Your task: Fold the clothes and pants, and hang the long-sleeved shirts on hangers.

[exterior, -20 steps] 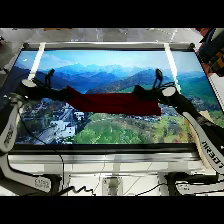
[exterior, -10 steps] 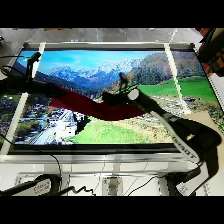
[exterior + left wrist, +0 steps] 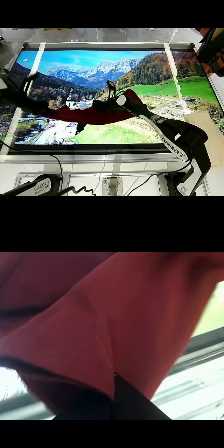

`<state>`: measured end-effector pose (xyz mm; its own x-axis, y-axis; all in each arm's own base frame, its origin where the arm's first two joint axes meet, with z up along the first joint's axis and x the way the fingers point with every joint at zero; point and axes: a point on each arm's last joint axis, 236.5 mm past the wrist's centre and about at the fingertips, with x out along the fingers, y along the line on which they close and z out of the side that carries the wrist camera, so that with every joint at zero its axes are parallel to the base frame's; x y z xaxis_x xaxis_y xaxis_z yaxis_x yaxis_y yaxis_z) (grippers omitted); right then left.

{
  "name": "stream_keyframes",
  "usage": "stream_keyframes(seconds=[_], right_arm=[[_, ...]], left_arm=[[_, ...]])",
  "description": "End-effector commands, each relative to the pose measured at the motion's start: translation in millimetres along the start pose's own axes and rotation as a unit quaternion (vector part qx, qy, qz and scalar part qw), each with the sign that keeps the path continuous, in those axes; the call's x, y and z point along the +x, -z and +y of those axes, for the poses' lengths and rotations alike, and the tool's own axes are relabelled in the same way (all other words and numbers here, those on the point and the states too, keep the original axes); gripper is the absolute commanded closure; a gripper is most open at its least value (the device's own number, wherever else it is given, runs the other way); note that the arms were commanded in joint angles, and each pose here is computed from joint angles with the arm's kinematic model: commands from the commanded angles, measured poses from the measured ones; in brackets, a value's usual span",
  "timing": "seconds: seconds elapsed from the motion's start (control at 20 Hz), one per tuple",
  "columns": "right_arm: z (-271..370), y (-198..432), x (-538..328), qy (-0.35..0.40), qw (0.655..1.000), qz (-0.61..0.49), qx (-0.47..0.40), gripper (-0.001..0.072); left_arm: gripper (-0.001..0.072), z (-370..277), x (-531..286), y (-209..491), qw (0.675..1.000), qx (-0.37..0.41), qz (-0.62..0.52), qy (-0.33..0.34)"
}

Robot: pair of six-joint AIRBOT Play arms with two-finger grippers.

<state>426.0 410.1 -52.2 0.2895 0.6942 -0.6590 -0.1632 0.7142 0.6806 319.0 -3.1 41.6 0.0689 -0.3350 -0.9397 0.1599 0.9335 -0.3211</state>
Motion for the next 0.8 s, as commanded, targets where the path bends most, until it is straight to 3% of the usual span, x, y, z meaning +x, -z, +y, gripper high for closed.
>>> stream_keyframes(seconds=[0.0,0.05,0.1,0.4,0.5,0.6,0.75], right_arm=[[-11,-6,-4,0.006,1.000,0.002,0.006,0.0695],[-13,-8,-5,0.007,1.000,0.000,0.005,0.0695],[-14,-8,-5,0.010,1.000,0.000,0.000,0.0695],[-24,-6,-6,0.031,0.999,0.007,-0.030,0.0695],[-26,-8,-6,0.036,0.999,0.001,-0.036,0.0695],[-26,-13,-6,0.035,0.999,-0.008,-0.037,0.0695],[-26,-15,-6,0.035,0.999,-0.013,-0.037,0.0695]], left_arm=[[0.0468,37,28,49,0.995,-0.071,0.067,-0.020],[0.0201,42,38,57,0.993,-0.094,0.073,-0.018],[0.0118,48,46,62,0.991,-0.115,0.071,-0.019],[0.0118,99,47,65,0.985,-0.167,0.011,-0.033],[0.0115,104,56,67,0.984,-0.180,-0.014,0.004],[0.0060,100,76,60,0.975,-0.209,-0.055,0.056],[0.0060,94,120,64,0.972,-0.210,-0.058,0.086]])
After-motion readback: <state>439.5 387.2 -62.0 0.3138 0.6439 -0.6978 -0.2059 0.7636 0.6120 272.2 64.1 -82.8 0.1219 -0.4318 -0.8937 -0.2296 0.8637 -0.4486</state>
